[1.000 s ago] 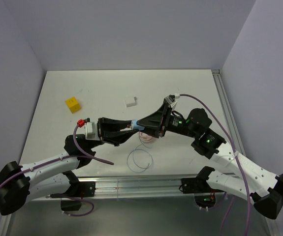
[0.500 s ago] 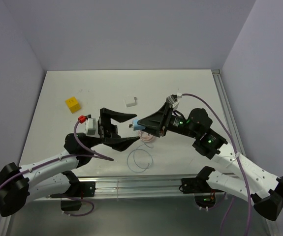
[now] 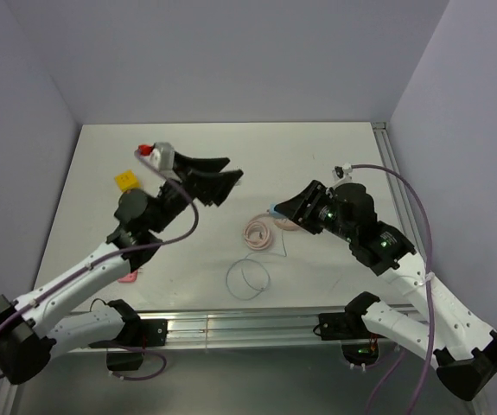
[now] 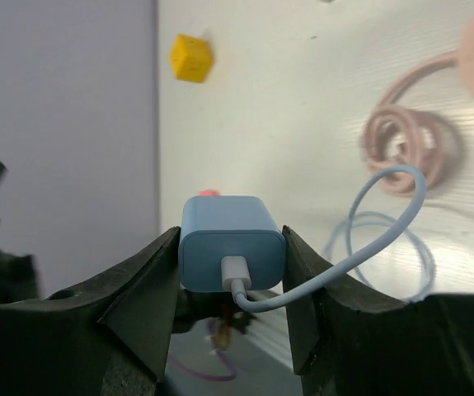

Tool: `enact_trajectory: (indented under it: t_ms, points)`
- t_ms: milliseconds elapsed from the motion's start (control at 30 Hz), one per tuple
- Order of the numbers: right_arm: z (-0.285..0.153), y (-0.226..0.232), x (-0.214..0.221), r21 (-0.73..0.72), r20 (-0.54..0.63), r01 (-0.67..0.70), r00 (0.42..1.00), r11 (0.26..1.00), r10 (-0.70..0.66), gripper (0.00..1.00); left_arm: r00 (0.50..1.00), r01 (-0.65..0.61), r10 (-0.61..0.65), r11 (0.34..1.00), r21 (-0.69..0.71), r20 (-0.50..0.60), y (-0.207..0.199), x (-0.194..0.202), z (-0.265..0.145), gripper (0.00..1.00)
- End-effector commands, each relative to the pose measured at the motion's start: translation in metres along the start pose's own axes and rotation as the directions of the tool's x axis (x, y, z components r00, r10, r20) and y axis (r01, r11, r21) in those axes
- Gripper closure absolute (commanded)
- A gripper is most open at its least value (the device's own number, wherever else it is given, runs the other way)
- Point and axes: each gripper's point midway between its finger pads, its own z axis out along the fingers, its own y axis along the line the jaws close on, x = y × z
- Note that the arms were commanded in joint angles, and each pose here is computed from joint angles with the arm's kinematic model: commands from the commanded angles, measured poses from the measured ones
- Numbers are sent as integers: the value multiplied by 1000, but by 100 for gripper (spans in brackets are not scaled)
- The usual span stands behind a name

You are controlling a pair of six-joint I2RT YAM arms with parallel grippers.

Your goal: Insert the plug

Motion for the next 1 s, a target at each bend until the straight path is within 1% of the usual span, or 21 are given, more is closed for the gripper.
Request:
enact_trajectory:
  t_ms: [0,33,67,100,133,200,233,267,300,367,400,467,500,567,600,633,667,700,733,833,967]
  points:
    - [-18,-9,-23,86,87,146,984,985,-154,100,973,40,-102,959,-280,-208,67,58,10,36]
    - [-19,-13,-21,96,79,174,980,980,-182,100,960,51,-123,959,-278,-250,69,71,13,39]
    - [-20,-16,-20,100,75,183,979,978,-191,100,958,53,-125,961,-271,-258,71,70,22,47]
    - [-22,-18,-21,102,84,176,979,979,-185,100,939,53,-145,957,-286,-311,83,94,27,52]
    - [-23,-24,-24,126,101,160,980,979,-173,100,931,54,-147,961,-272,-335,85,104,32,54]
    - [-25,-33,-26,126,121,135,981,983,-150,100,899,66,-177,959,-276,-401,97,133,43,66]
    - [-23,-38,-21,124,105,125,985,984,-138,100,888,76,-192,958,-277,-418,100,143,47,70]
    - [-23,-42,-19,131,93,120,987,984,-132,100,884,88,-192,964,-251,-427,99,146,55,78]
    - [-23,-46,-20,149,91,116,987,982,-131,100,862,94,-212,959,-266,-461,109,170,56,83]
    - [-23,-56,-19,200,74,119,988,972,-136,100,849,112,-223,962,-249,-479,112,180,67,90]
    - [-22,-60,-19,221,65,124,988,967,-141,100,822,118,-241,958,-261,-516,122,204,67,92]
    - [-26,-65,-23,258,79,127,985,958,-152,100,814,122,-230,965,-230,-533,124,212,81,99]
    - [-26,-67,-23,266,81,128,985,955,-155,100,781,130,-248,962,-239,-574,134,237,78,100]
    - [-28,-68,-23,267,86,129,984,955,-157,100,775,134,-237,967,-215,-586,137,244,93,100]
    - [-28,-68,-23,263,85,133,983,956,-161,100,745,147,-253,965,-218,-617,144,266,89,100]
    - [-28,-69,-22,264,79,134,984,955,-160,100,733,165,-253,967,-196,-631,142,272,91,100]
    - [-27,-72,-21,272,74,134,984,953,-160,100,741,174,-247,969,-176,-625,141,269,103,100]
    - [-27,-72,-21,274,72,134,985,952,-160,100,713,184,-268,963,-197,-648,150,291,101,100]
    - [-26,-75,-19,280,63,135,985,951,-158,100,700,192,-270,963,-190,-662,149,289,111,100]
    - [-26,-76,-18,283,62,134,986,950,-157,100,646,208,-307,952,-226,-699,162,319,108,100]
    - [-27,-78,-18,284,65,130,986,950,-154,100,630,214,-329,944,-250,-703,171,336,107,100]
